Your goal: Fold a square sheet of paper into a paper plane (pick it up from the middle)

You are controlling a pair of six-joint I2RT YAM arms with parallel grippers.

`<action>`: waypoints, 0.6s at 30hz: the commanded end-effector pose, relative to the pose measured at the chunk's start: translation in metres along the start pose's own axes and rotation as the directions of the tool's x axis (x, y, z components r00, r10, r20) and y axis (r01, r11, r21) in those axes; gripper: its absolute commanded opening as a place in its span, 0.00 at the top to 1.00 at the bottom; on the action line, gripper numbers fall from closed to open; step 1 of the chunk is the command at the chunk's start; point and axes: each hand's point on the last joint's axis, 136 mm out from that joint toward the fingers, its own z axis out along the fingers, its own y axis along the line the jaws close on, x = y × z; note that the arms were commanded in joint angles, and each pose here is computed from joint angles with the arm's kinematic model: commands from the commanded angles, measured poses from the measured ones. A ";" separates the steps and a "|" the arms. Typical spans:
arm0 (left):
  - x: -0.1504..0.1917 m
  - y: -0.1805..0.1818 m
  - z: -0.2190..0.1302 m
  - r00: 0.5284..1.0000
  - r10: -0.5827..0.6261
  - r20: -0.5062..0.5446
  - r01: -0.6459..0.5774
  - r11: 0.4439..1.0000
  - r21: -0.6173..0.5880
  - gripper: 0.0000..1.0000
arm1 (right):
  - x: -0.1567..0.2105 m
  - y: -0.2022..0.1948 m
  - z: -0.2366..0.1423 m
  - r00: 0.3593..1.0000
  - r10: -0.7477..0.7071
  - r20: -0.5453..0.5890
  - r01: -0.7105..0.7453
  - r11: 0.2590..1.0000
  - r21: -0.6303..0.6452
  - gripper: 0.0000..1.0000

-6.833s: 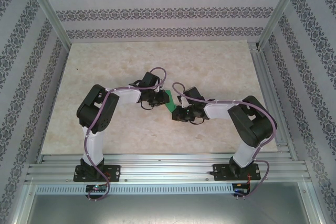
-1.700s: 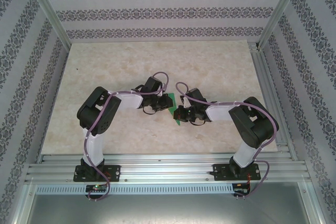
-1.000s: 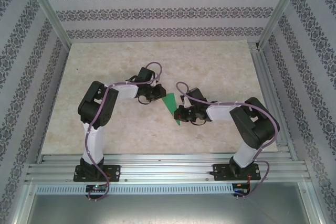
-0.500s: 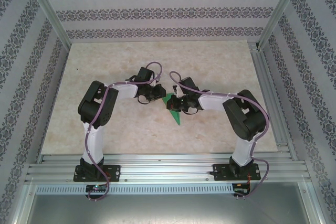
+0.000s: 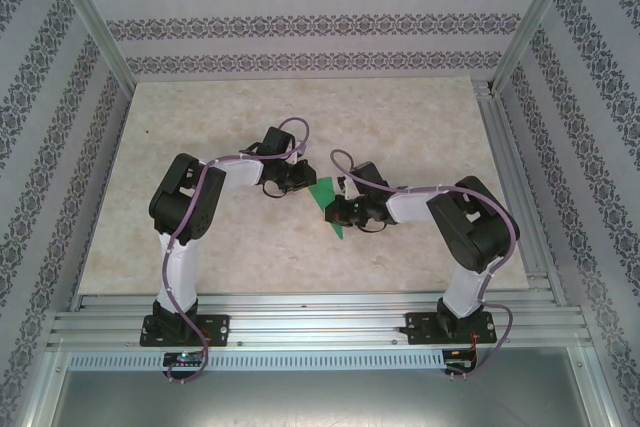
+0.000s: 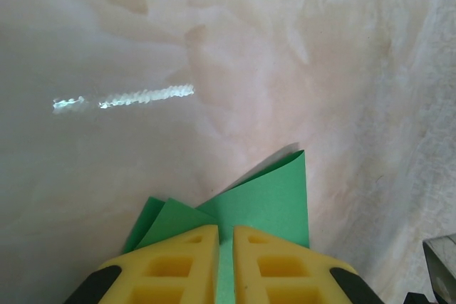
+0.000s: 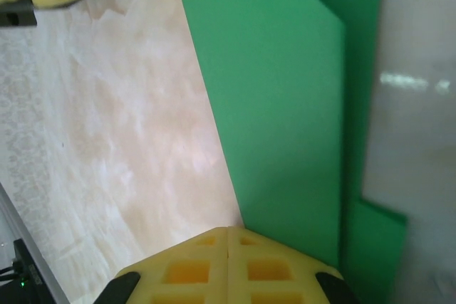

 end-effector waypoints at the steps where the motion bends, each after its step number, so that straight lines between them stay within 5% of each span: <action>1: 0.013 0.065 0.015 0.998 -0.053 -0.020 0.048 0.980 -0.193 0.84 | 0.048 -0.020 -0.006 0.991 0.078 -0.111 -0.077 0.997 0.016 1.00; 10: 0.011 0.062 0.014 0.999 -0.047 -0.016 0.043 0.980 -0.193 0.84 | 0.079 -0.030 -0.023 0.987 0.079 -0.137 -0.075 0.997 0.031 1.00; 14: 0.006 0.055 0.012 0.999 -0.030 -0.009 0.028 0.983 -0.183 0.83 | 0.063 -0.011 -0.040 0.996 0.014 -0.085 -0.013 1.000 0.018 1.00; 18: -0.001 0.032 0.004 1.000 0.019 0.009 -0.018 0.986 -0.164 0.76 | 0.028 -0.004 -0.067 0.998 -0.015 0.064 0.010 0.996 0.088 0.88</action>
